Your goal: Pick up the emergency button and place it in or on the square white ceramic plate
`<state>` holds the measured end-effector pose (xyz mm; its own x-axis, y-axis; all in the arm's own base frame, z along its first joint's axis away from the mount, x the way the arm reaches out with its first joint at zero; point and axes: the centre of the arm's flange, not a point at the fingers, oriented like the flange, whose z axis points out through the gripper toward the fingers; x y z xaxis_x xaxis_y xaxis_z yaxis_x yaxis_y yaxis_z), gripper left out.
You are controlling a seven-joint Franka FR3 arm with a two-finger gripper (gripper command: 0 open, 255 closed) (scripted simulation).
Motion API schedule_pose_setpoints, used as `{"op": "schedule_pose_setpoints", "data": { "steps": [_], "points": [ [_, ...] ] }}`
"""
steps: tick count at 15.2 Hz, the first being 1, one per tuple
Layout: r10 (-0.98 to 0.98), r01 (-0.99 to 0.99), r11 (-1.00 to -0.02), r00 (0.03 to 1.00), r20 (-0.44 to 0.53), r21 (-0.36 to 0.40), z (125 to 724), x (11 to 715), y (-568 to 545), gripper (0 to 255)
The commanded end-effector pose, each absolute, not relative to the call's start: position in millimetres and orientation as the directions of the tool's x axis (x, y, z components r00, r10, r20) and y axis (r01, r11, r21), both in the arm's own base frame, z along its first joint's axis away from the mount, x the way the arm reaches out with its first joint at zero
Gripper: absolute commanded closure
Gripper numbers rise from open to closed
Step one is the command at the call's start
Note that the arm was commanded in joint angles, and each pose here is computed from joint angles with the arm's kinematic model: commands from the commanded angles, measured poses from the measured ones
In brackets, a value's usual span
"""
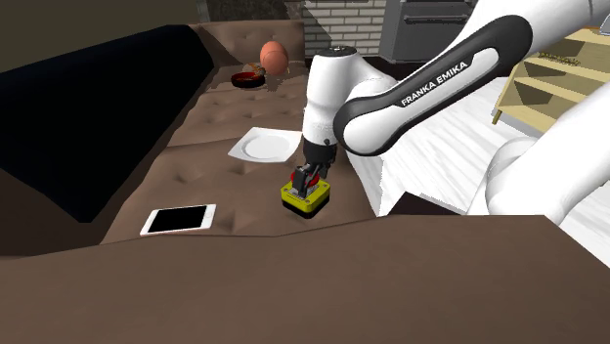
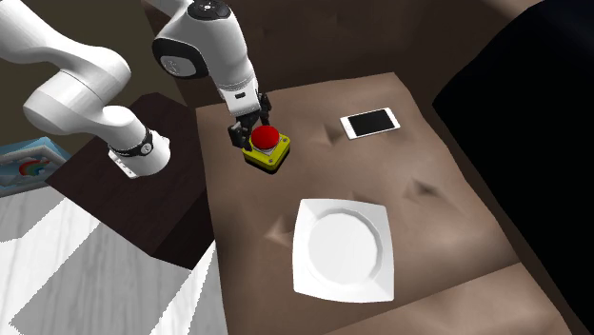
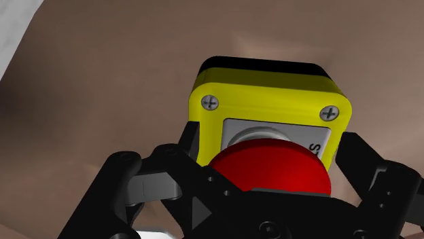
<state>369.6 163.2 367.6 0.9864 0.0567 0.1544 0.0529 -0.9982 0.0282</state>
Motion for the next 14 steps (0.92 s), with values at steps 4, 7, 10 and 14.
{"op": "schedule_pose_setpoints", "data": {
  "steps": [4, 7, 10, 14],
  "points": [
    [0.057, 0.053, -0.998, 0.986, 0.155, 0.028, 365.7, 370.0, 163.4, 0],
    [0.057, 0.053, -0.998, 0.986, 0.155, 0.028, 365.8, 370.0, 163.4, 255],
    [0.057, 0.053, -0.998, 0.986, 0.155, 0.028, 365.7, 369.8, 163.5, 255],
    [0.057, 0.053, -0.998, 0.986, 0.155, 0.028, 365.5, 369.9, 163.6, 255]
  ]
}}
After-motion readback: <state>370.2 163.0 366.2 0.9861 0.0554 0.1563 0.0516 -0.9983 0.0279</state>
